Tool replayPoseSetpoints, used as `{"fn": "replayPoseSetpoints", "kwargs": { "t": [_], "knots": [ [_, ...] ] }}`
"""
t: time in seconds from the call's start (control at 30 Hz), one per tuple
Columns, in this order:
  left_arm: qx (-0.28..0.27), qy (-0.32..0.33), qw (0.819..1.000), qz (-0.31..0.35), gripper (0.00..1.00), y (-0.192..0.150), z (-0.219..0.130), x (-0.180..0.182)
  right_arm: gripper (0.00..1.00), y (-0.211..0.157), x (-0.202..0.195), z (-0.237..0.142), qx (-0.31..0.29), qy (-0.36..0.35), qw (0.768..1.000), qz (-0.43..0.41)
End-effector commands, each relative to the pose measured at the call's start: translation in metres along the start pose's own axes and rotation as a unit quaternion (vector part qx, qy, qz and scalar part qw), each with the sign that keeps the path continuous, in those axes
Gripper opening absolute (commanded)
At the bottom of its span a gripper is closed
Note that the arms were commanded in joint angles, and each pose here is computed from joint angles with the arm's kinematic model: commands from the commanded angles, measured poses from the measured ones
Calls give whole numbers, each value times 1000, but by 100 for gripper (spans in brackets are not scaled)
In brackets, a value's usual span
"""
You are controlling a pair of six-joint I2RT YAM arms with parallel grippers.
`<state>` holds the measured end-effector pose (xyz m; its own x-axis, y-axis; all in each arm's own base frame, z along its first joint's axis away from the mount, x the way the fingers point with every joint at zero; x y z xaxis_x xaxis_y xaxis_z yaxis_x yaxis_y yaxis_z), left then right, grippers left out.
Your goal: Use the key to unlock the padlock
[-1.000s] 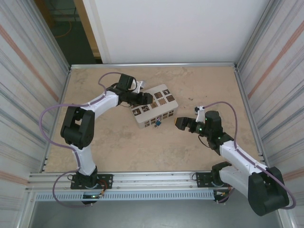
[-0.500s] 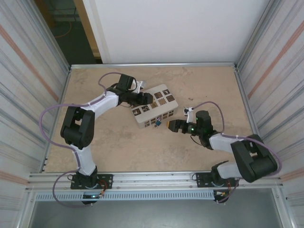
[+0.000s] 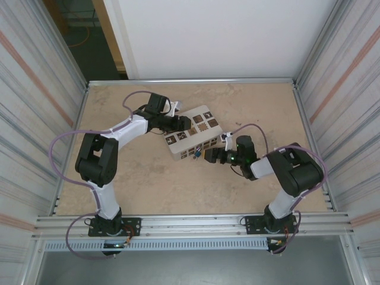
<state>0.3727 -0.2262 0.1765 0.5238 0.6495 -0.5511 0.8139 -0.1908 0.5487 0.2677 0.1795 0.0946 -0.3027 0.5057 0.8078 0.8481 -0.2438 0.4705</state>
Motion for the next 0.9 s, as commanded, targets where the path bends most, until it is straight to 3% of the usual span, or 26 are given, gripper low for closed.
{"fn": "replayPoseSetpoints", "kwargs": {
  "t": [0.0,0.87],
  "knots": [
    [46,4,999,-26,58,-25,13,4,84,5,7,10,-2,20,999,-27],
    [50,3,998,-31,58,-28,14,1,69,7,9,41,35,81,996,-26]
  ]
}}
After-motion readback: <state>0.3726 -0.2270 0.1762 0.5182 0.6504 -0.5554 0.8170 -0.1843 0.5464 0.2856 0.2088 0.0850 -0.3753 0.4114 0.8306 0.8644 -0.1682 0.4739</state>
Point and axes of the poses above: each hand's point on the last joint's axis, 136 mm out from that joint toward the fingers, its own z axis out along the fingers, its own x axis along the line the jaws close on, y = z × x, the point moved 8 cm from there along -z, back along the fingers, and after that the axes turned 12 degrees about z, right-handed, at the moved point
